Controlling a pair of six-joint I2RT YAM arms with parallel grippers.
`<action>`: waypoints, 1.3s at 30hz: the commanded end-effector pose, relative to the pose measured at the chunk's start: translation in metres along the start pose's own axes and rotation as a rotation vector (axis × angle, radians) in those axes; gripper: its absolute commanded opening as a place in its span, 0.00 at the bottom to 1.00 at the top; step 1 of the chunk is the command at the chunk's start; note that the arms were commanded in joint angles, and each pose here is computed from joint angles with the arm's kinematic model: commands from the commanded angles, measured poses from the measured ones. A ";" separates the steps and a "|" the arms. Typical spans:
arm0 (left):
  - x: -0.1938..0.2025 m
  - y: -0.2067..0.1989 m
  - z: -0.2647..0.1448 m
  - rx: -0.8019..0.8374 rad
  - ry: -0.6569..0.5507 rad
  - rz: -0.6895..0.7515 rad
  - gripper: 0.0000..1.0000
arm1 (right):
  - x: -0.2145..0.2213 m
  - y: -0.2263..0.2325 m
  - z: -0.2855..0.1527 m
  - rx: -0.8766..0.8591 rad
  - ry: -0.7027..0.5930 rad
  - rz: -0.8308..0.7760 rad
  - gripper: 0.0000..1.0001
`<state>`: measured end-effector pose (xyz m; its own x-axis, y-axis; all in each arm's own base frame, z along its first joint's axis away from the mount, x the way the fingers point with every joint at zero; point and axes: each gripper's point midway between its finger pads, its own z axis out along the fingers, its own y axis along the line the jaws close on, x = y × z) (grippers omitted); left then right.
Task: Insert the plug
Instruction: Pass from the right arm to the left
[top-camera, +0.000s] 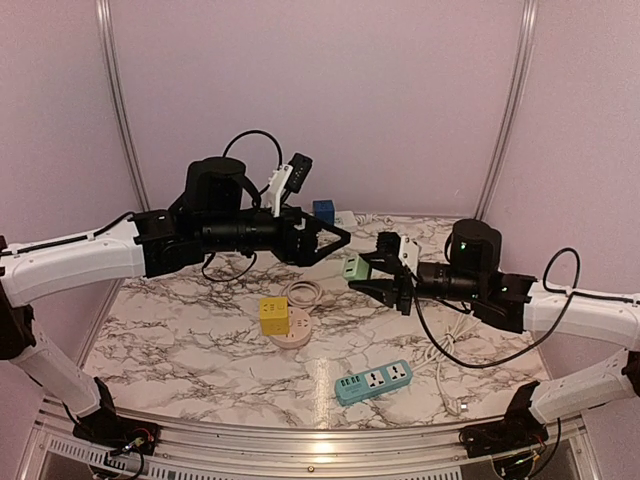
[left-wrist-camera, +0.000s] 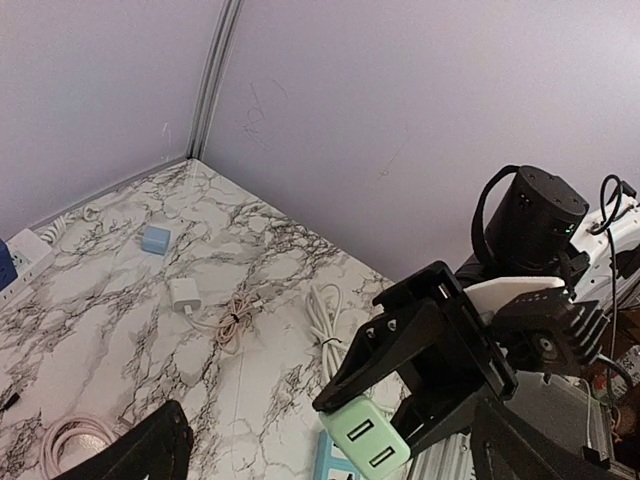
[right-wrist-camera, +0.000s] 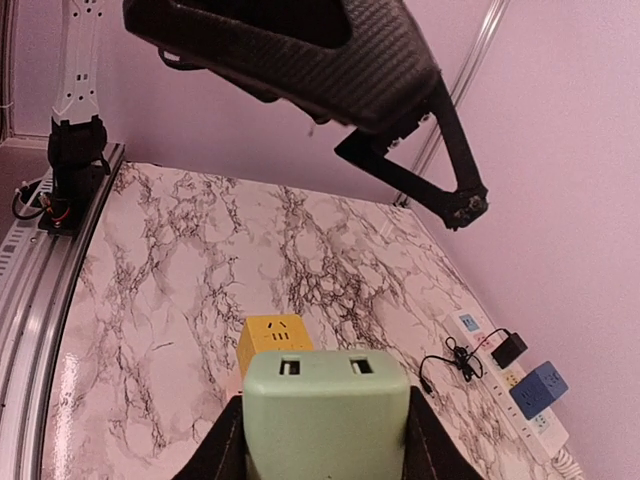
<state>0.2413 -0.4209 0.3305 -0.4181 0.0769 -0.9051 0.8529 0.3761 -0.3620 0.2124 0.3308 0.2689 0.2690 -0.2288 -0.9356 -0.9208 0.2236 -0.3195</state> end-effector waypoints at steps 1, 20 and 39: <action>0.001 0.012 0.010 -0.050 0.001 -0.070 0.99 | -0.023 -0.008 -0.006 0.060 -0.065 -0.138 0.19; 0.010 -0.038 -0.001 0.298 -0.100 -0.098 0.99 | -0.051 0.009 -0.028 0.032 -0.204 -0.223 0.19; 0.020 -0.052 -0.017 0.384 -0.100 -0.119 0.99 | -0.049 0.009 -0.031 0.048 -0.206 -0.237 0.19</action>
<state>0.1942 -0.4298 0.3135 -0.5333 -0.0022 -0.8459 0.8441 0.0643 -0.5323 0.1879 0.3162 0.2985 0.4847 -0.1189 -0.8666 -0.8380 0.2210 -0.4990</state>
